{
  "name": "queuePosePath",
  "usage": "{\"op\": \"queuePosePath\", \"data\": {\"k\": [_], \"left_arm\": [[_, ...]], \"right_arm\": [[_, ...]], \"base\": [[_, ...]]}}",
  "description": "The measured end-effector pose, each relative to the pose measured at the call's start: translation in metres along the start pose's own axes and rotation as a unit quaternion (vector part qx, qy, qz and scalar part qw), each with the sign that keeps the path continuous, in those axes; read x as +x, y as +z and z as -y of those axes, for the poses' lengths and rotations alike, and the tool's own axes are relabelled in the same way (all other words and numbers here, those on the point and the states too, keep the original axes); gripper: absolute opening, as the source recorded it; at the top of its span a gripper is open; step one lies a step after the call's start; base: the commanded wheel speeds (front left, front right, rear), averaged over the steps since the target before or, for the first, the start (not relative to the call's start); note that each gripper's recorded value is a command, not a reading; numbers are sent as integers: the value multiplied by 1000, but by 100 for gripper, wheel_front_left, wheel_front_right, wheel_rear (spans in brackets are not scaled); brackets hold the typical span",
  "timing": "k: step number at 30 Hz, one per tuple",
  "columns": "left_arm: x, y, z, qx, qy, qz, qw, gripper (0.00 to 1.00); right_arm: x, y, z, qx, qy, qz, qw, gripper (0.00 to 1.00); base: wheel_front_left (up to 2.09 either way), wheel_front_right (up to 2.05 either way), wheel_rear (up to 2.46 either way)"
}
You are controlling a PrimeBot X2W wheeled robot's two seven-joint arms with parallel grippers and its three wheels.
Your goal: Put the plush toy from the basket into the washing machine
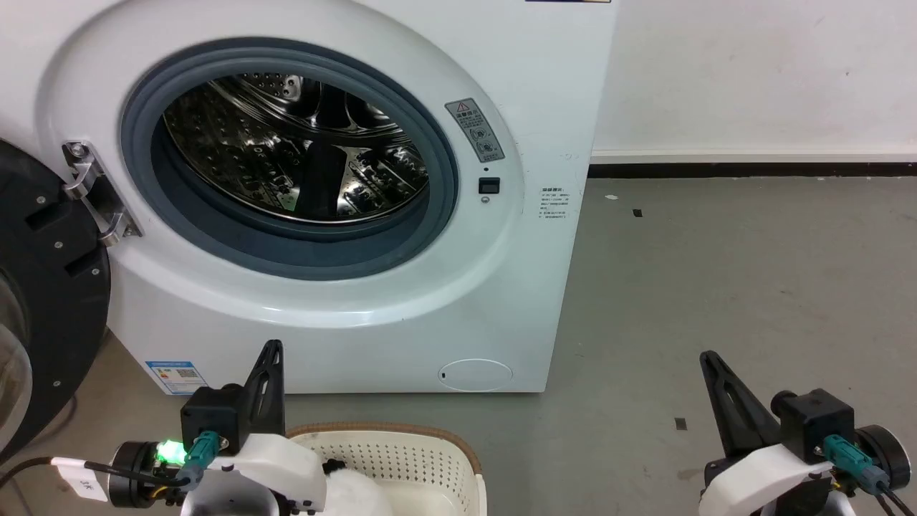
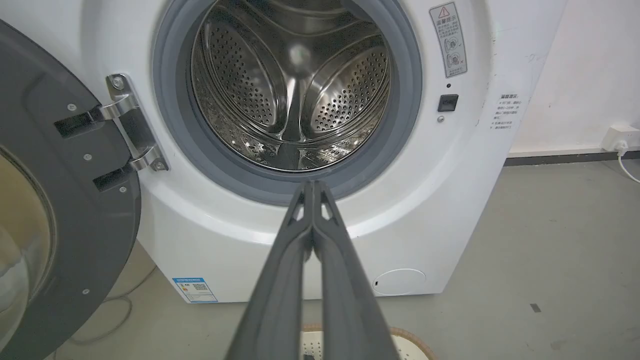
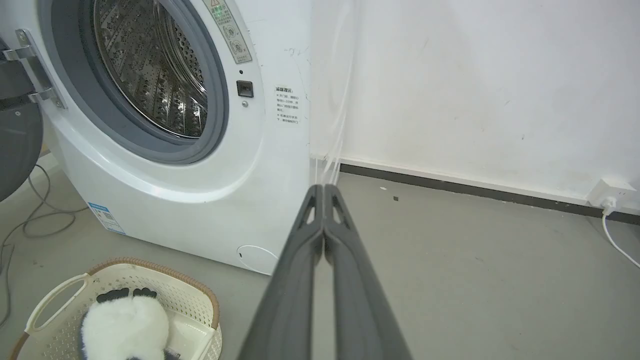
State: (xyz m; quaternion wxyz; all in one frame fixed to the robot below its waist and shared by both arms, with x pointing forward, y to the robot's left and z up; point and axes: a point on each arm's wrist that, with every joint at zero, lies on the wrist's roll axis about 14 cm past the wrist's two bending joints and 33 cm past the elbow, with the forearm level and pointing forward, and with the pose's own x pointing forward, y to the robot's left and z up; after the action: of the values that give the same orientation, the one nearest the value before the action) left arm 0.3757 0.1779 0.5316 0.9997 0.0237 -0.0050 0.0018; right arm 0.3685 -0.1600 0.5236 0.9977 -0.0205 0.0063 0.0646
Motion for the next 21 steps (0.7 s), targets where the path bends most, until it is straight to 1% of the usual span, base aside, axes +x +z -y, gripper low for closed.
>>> {"op": "queuePosePath", "data": {"k": [5,6,16,21], "left_arm": [[0,0,0,0,0,0,1000,0],[0,0,0,0,0,0,1000,100],[1,-2,1,0,2,-1,1000,100],[3,-13,4,0,-3,-14,1000,100]], "right_arm": [[0,0,0,0,0,0,1000,0],[0,0,0,0,0,0,1000,100],[1,1,2,7,-3,4,1000,100],[2,1,3,13,-4,8,1000,100]], "base": [[0,0,0],[0,0,0],[0,0,0],[0,0,0]]}}
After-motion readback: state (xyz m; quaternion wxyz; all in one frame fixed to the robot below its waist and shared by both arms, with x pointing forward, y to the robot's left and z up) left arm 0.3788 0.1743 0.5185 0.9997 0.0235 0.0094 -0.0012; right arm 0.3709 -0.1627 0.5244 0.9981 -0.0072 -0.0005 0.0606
